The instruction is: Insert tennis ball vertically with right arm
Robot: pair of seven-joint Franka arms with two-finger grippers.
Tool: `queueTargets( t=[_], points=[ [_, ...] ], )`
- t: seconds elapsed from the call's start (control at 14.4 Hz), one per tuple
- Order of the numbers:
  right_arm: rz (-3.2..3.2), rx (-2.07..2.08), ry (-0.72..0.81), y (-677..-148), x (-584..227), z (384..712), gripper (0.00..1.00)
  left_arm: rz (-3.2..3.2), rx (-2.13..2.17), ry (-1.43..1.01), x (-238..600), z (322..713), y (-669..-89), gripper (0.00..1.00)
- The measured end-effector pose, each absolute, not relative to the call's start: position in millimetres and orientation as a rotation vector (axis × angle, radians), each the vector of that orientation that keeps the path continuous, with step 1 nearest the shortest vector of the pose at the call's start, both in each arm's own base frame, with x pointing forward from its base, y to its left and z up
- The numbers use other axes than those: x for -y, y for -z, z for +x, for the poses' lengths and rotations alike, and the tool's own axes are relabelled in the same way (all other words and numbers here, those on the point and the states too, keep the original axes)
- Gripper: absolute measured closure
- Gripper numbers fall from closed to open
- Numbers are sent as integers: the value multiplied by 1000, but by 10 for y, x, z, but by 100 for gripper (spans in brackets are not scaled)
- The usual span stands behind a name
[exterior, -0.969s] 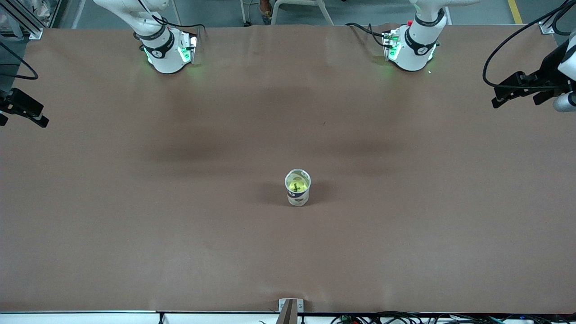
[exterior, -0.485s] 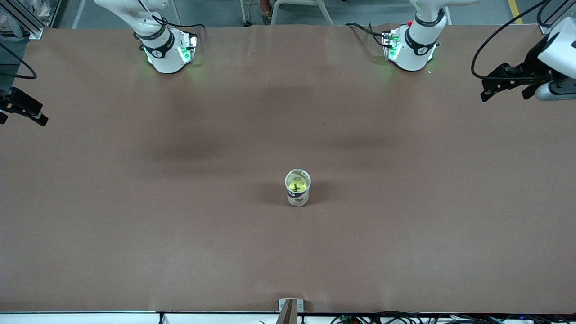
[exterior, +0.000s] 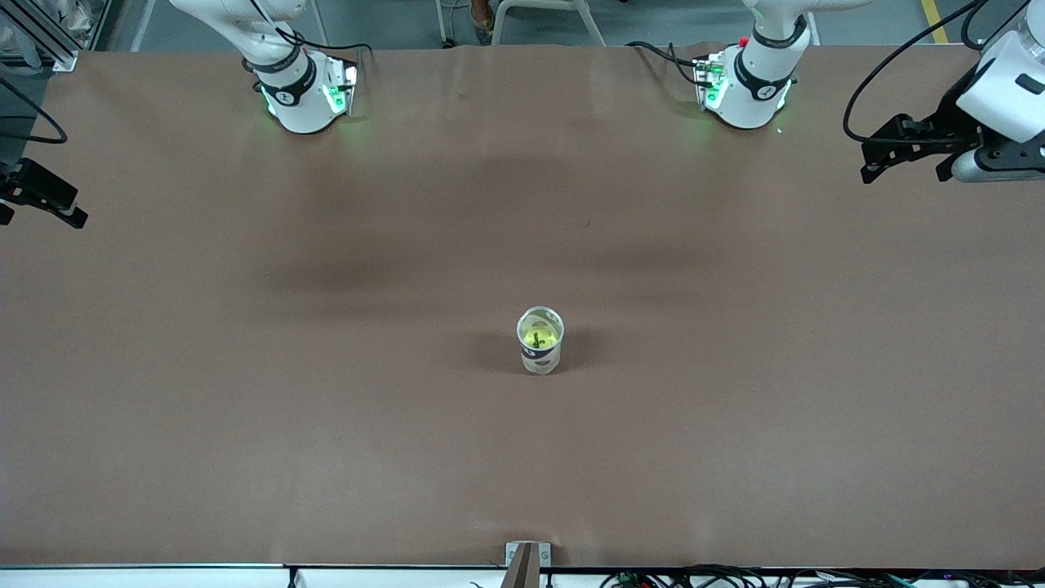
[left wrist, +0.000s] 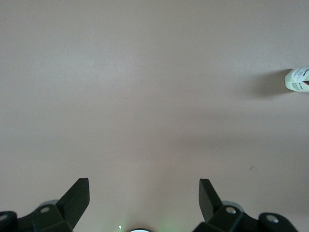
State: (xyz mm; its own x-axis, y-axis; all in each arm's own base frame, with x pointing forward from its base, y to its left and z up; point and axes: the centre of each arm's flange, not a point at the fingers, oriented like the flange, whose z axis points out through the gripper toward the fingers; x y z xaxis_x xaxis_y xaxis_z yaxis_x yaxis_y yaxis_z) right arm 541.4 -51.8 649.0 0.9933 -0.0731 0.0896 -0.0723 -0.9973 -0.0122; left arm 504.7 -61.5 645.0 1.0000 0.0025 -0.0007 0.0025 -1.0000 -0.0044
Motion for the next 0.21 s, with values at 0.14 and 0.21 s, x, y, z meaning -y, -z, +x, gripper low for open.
queueTargets(
  t=[0.14, 0.21],
  points=[
    [-3127, -114, 134, -6458, 518, 5417, 0, -3137, 4, -10, 594, 5064, -6424, 0],
    [-3127, -114, 134, -6424, 518, 5425, 0, -3137, 6, -14, 588, 5073, -6412, 0]
  ],
)
